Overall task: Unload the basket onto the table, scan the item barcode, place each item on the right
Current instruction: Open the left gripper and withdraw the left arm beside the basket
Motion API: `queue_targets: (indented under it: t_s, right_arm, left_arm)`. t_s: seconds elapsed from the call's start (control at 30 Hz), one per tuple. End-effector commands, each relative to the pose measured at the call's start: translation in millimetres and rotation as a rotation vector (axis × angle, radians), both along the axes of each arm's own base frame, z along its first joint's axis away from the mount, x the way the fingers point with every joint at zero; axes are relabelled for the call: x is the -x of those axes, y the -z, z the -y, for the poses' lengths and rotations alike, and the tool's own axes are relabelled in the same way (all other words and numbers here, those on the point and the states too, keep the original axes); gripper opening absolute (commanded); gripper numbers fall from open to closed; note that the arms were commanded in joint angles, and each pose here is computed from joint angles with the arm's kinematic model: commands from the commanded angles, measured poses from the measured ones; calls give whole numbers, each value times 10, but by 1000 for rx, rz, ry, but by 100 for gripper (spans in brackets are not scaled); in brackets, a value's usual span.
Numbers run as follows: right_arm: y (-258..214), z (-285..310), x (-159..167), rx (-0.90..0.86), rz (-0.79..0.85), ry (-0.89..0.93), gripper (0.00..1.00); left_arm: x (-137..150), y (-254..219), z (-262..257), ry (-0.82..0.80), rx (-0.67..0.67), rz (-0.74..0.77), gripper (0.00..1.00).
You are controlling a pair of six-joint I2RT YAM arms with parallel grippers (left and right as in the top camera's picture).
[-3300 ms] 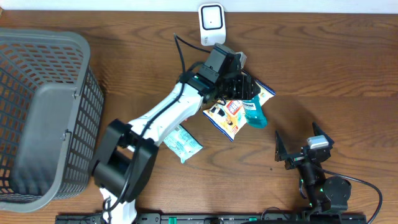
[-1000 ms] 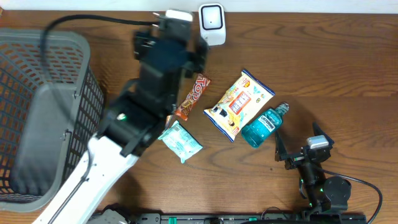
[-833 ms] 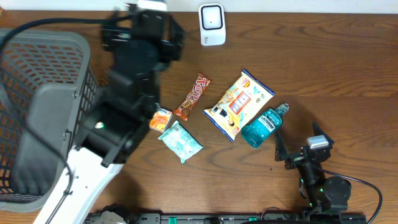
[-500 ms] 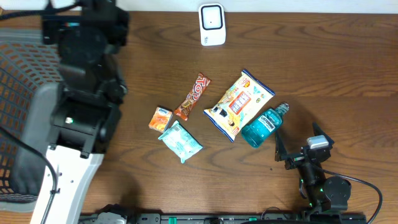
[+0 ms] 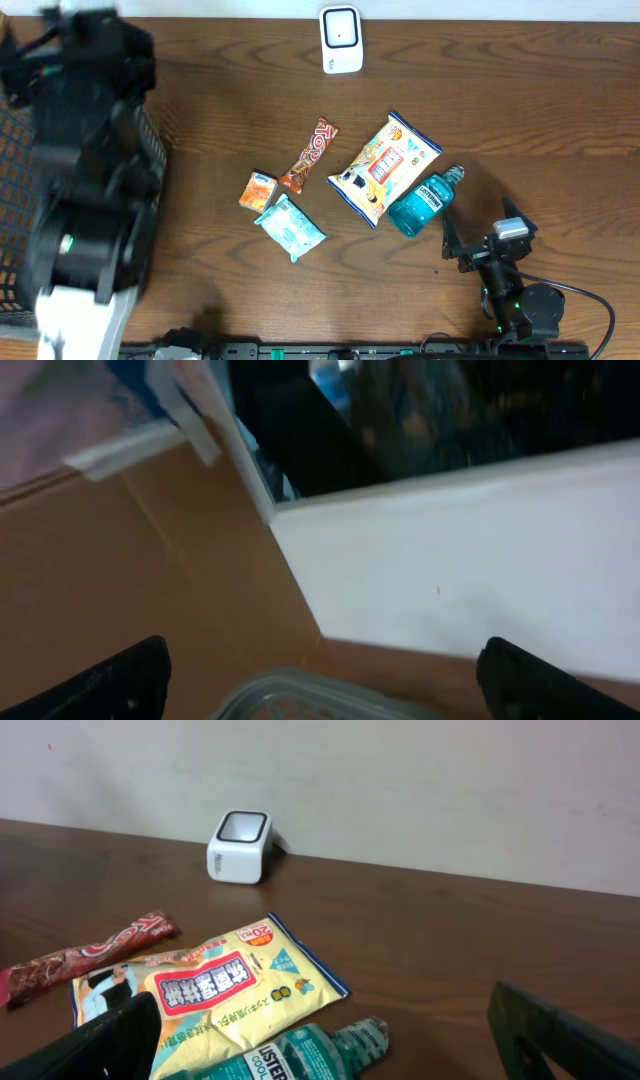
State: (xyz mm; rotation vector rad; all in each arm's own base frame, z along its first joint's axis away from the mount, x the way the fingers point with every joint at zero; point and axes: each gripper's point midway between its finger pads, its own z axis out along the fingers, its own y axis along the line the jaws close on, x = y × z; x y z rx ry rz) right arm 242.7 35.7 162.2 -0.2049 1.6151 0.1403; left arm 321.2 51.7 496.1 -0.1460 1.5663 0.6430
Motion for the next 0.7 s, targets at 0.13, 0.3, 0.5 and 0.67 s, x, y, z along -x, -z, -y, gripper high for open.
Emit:
queue_targets:
  t_s: [0.13,0.3,0.5,0.67]
  right_arm:
    - [9,-10,3,1,1,-4,99]
    - [-17,-37,8,-13,8,-20,99]
    - [-7,-102,25,-36,-2,-57,99]
    - [-18,-264,79,-209,-51,-147,99]
  left_arm:
    - [634,-214,93,149,34,123,98]
    - [1008,-303,189,253,30,205,98]
    - [1327,-415,206,307,82,303,98]
    - [1433,-457,203,323,114,340,98]
